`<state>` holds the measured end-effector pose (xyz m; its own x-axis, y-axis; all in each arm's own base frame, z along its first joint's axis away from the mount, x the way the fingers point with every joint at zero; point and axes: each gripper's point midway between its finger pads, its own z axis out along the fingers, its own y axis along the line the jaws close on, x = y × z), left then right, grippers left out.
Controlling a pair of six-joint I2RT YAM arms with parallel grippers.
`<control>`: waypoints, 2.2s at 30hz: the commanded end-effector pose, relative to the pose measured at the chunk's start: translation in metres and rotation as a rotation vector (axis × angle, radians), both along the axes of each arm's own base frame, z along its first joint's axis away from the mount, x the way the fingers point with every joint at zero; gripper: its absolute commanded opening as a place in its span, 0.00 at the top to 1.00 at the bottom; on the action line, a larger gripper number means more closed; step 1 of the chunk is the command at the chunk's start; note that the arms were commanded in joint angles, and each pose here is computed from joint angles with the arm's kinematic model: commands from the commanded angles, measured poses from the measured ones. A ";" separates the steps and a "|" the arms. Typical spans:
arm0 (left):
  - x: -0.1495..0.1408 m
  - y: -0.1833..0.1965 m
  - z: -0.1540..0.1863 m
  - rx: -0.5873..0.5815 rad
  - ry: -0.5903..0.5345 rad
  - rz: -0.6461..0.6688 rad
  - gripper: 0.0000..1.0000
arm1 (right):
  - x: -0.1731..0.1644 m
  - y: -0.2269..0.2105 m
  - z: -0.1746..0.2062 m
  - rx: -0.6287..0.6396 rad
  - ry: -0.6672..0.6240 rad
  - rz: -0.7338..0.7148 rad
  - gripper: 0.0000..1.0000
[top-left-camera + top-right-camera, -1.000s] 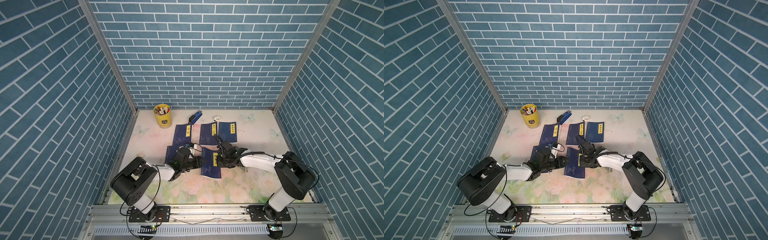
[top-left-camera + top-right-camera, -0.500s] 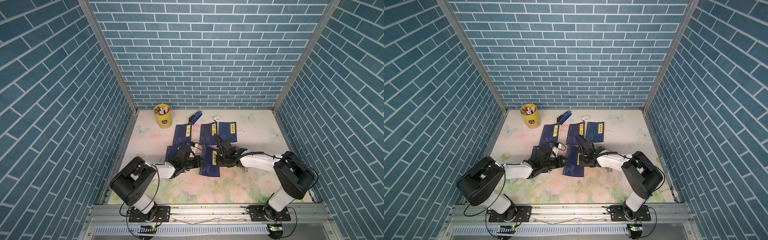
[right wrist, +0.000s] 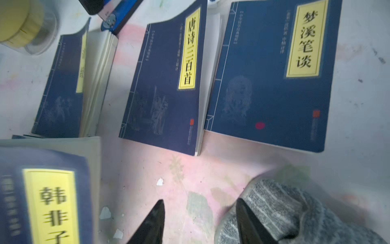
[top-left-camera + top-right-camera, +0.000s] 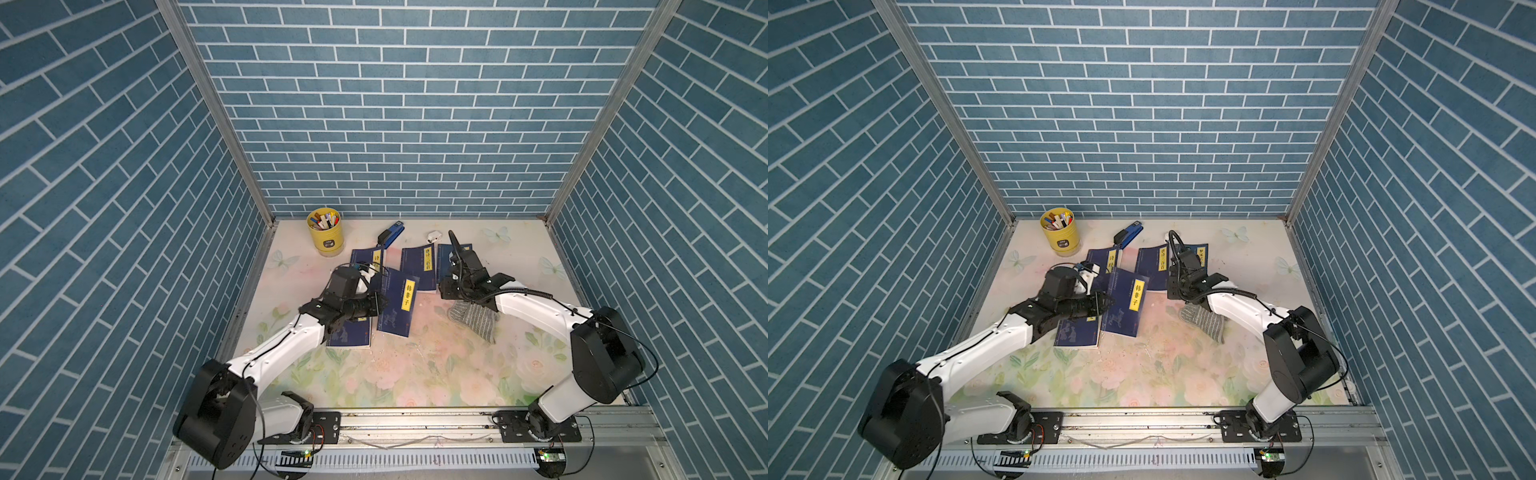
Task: Wipe the cover of the book
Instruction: Place the book on the book.
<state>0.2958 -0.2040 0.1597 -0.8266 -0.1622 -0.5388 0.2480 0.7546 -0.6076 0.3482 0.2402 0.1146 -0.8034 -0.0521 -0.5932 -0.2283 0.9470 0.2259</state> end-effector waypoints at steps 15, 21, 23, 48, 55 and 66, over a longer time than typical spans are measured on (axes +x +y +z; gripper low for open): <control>-0.014 0.109 -0.018 0.145 0.206 0.130 1.00 | 0.025 0.018 -0.033 0.024 0.042 0.103 0.42; -0.004 0.116 -0.043 0.178 0.257 0.160 1.00 | 0.026 0.019 -0.029 0.040 0.026 0.119 0.42; -0.003 0.118 -0.052 0.192 0.277 0.160 1.00 | 0.026 0.018 -0.030 0.038 0.028 0.120 0.42; -0.004 0.134 -0.105 0.310 0.461 0.196 0.97 | 0.026 0.006 -0.038 0.031 0.032 0.103 0.41; 0.000 0.138 -0.107 0.332 0.461 0.206 0.90 | 0.027 0.006 -0.038 0.034 0.030 0.102 0.41; 0.004 0.141 -0.109 0.352 0.452 0.212 0.69 | 0.026 0.004 -0.039 0.031 0.037 0.101 0.41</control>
<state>0.2966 -0.0710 0.0496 -0.9565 -0.2280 -0.1822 -0.1501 0.9197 -0.3627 0.3745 0.2468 0.0752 -0.8269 -0.0901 -0.5552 -0.2864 0.9169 0.2779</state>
